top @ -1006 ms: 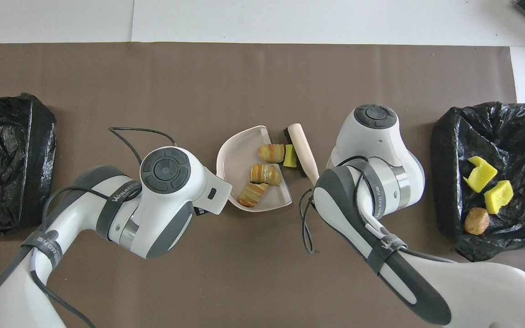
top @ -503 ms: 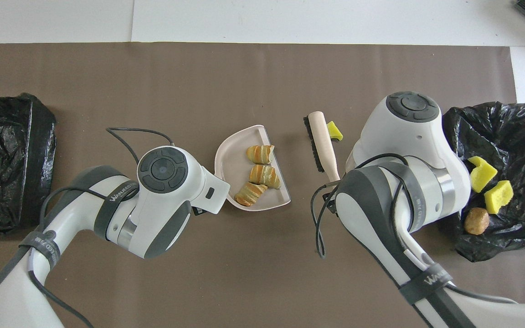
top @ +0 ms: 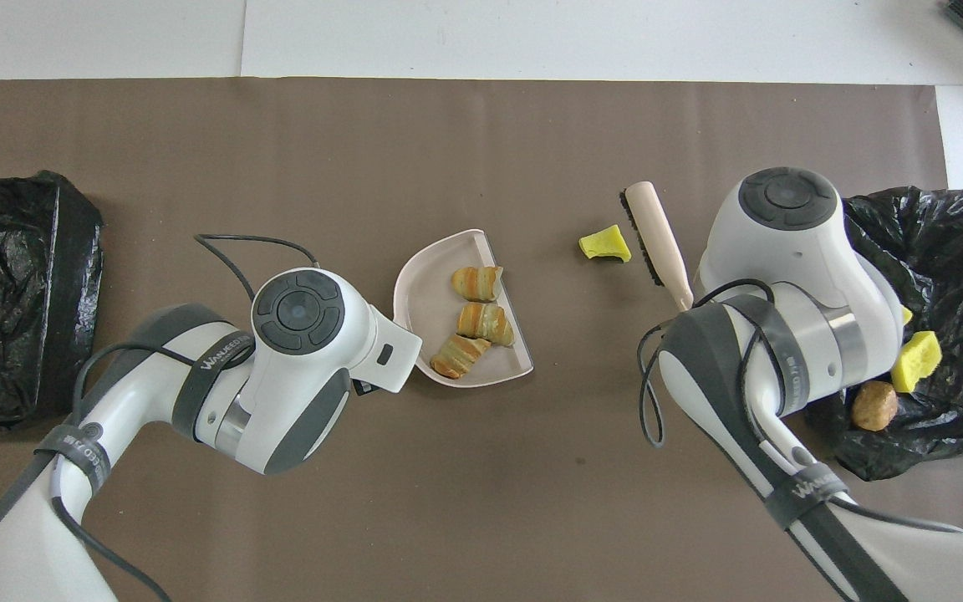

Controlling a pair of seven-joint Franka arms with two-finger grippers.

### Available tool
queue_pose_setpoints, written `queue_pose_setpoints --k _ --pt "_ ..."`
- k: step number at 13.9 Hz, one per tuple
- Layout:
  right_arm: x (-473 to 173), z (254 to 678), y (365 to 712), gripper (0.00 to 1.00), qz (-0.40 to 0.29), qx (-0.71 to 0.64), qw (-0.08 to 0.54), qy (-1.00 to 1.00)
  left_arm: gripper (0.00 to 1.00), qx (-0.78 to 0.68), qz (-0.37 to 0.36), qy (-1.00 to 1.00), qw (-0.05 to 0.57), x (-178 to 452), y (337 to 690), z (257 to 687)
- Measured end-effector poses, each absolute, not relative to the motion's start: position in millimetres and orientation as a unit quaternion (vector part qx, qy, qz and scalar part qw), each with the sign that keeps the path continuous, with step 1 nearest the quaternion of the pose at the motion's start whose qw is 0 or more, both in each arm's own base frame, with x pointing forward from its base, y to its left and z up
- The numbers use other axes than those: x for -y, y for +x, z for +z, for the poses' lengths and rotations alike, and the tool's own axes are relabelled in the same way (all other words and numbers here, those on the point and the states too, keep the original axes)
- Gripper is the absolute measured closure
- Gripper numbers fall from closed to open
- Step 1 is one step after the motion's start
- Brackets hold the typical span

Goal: Sweep and dump trash in bin
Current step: 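Sweep the yellow sponge toward the dustpan with the right gripper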

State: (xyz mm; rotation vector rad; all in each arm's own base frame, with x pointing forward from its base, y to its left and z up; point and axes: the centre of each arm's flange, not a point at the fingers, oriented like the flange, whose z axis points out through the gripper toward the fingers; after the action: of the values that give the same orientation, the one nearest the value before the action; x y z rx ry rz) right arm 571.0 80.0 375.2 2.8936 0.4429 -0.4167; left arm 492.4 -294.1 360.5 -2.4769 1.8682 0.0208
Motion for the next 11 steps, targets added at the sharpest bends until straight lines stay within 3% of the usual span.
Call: queue_pose_setpoints --k 4,11 --pt "-109 321 563 0.74 -0.183 -0.164 0.065 0.967 0.69 -0.602 0.007 -0.798 0.019 294 492 360" --pt "-258 307 491 0.74 -0.223 -0.173 -0.083 0.956 0.69 -0.6 0.007 -0.8 0.019 292 492 360"
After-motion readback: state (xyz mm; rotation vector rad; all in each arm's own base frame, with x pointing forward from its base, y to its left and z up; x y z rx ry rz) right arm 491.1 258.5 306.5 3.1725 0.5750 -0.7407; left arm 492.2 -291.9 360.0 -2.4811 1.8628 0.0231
